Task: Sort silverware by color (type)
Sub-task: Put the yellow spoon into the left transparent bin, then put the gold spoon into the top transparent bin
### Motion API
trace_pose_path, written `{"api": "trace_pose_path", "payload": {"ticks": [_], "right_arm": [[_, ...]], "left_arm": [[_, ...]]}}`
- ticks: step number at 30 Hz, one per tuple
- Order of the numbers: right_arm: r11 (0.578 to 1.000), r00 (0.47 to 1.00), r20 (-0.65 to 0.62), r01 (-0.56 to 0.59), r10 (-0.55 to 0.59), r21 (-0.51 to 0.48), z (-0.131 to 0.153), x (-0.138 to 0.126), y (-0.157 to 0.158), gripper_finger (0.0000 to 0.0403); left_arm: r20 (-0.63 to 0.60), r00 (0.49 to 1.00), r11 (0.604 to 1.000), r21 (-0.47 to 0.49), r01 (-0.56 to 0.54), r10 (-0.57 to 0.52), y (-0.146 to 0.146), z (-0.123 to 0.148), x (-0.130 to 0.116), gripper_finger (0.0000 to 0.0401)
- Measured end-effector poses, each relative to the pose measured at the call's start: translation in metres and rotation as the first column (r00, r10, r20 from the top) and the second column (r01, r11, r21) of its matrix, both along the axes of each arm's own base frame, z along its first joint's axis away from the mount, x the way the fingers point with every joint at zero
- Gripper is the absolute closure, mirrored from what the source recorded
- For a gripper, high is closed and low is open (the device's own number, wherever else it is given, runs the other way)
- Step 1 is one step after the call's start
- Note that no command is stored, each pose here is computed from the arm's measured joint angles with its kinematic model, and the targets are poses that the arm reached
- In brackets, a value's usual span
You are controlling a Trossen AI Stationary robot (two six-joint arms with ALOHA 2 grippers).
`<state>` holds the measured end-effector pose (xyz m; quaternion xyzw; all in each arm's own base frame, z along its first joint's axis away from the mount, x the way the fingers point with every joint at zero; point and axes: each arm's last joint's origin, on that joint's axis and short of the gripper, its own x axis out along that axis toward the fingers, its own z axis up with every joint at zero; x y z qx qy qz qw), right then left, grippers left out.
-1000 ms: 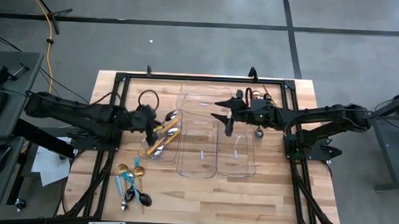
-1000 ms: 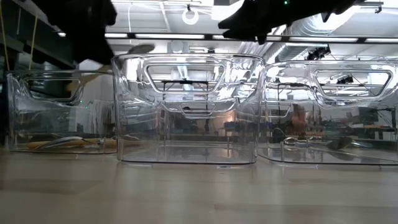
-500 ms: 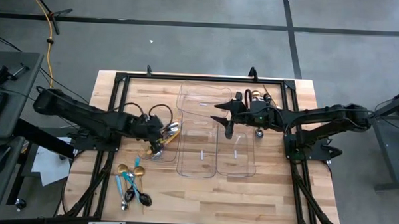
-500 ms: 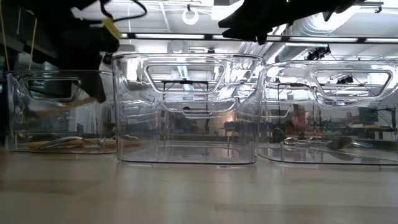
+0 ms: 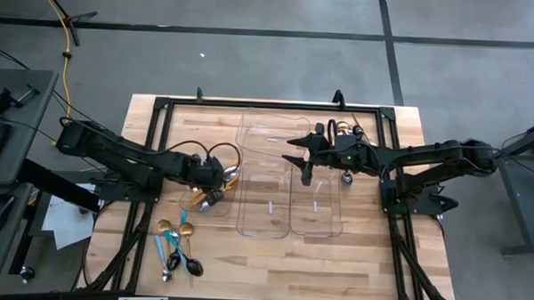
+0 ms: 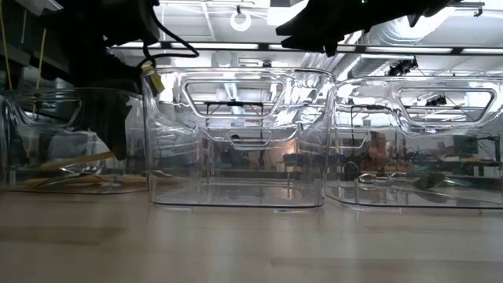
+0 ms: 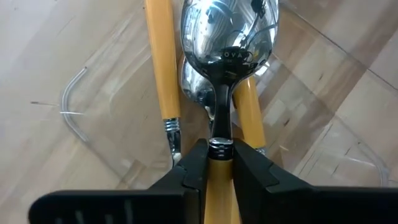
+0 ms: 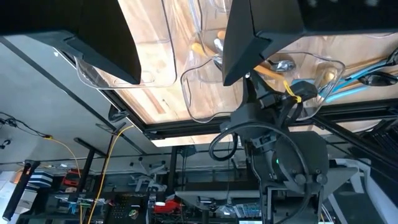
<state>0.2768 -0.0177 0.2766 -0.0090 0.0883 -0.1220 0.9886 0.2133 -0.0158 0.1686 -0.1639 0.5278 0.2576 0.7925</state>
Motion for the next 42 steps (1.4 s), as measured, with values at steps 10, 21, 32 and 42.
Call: {"api": "trace_pose_path", "payload": {"ticks": [10,21,32,42], "right_arm": [[1.0,1.0,0.0,0.0,0.0,0.0,0.0,0.0,0.0,0.0192],[1.0,1.0,-0.002,0.0,0.0,-0.003,0.0,0.0,0.0,0.0192],[1.0,1.0,-0.015,-0.021,0.021,-0.016,-0.001,0.0,0.0,0.0192],[0.998,0.999,-0.03,-0.044,0.042,-0.041,-0.002,0.0,0.002,0.0192]], "left_arm": [[-0.008,1.0,1.0,0.01,0.028,-0.028,0.0,0.0,0.0,0.0314],[0.097,0.984,0.974,0.186,0.13,-0.15,0.003,0.079,0.002,0.0298],[0.646,0.49,0.781,0.612,0.127,-0.586,0.0,0.133,-0.006,0.0298],[0.725,0.385,0.8,0.597,0.061,-0.571,0.03,0.082,-0.007,0.0298]]}}
